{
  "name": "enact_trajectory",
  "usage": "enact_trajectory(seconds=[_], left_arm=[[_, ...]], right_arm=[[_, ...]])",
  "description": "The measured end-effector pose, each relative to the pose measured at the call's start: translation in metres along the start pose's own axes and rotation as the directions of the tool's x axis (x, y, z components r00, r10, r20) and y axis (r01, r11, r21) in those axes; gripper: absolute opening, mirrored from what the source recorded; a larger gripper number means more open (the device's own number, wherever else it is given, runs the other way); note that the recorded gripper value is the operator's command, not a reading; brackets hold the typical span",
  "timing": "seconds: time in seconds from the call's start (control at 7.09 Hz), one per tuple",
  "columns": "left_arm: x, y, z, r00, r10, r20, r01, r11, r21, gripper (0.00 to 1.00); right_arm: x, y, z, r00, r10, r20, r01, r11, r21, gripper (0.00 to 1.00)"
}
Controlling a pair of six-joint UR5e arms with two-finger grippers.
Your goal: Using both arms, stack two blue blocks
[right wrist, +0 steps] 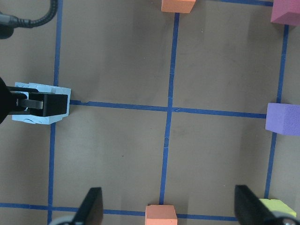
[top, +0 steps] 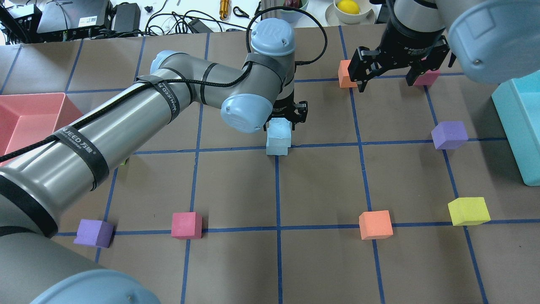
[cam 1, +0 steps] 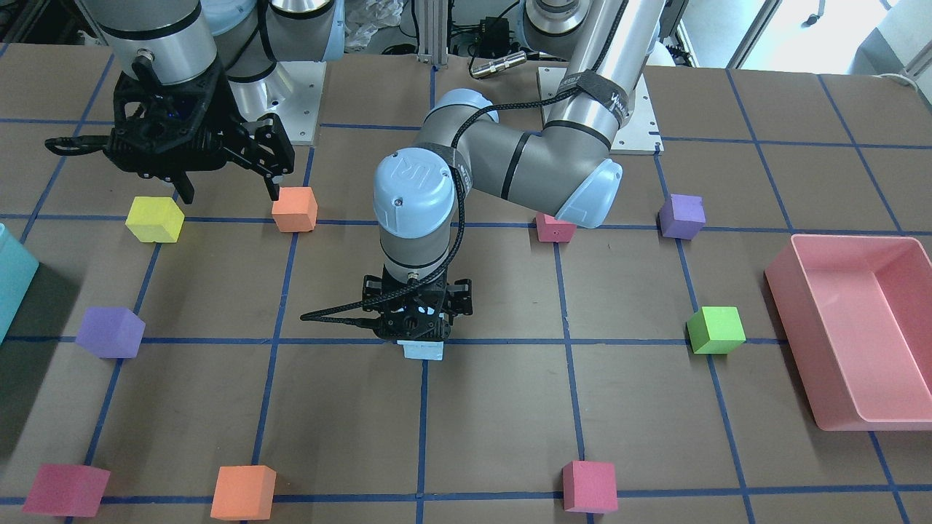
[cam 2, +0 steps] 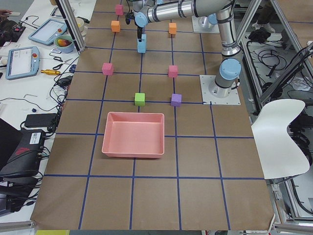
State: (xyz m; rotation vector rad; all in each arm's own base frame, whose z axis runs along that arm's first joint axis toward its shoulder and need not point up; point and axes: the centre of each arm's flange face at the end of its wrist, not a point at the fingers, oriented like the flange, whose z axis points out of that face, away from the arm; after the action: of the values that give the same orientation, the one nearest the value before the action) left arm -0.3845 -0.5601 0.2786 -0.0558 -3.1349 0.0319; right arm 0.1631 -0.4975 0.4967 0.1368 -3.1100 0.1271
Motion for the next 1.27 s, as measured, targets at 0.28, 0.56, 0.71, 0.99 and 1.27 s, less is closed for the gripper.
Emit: enact_trajectory(seconds=[0.28, 0.56, 0.71, 0.99, 1.27], left_arm=[[-0.031, -0.013, -0.052, 1.000, 0.009, -0.014, -0.009, 0.999, 0.033, 1.00], [-0.114, -0.026, -0.120, 1.000, 0.024, -0.009, -0.024, 1.000, 0.018, 1.00], [-0.153, -0.021, -0.152, 0.999, 0.038, -0.004, -0.038, 0.999, 0.012, 1.00], [-0.218, 0.004, -0.207, 0.998, 0.068, 0.008, -0.068, 0.997, 0.039, 1.00], [-0.253, 0.034, -0.202, 0.998, 0.067, 0.007, -0.067, 0.998, 0.020, 1.00]], right_arm=[[0.000, 0.000, 0.000, 1.000, 0.000, 0.000, 0.000, 1.000, 0.000, 1.00], [0.000, 0.000, 0.000, 1.000, 0.000, -0.002, 0.000, 1.000, 0.001, 1.00], [0.000, 0.000, 0.000, 1.000, 0.000, -0.002, 0.000, 1.000, 0.001, 1.00], [0.000, 0.000, 0.000, 1.000, 0.000, -0.002, 0.000, 1.000, 0.001, 1.00], [0.000, 0.000, 0.000, 1.000, 0.000, 0.000, 0.000, 1.000, 0.000, 1.00]])
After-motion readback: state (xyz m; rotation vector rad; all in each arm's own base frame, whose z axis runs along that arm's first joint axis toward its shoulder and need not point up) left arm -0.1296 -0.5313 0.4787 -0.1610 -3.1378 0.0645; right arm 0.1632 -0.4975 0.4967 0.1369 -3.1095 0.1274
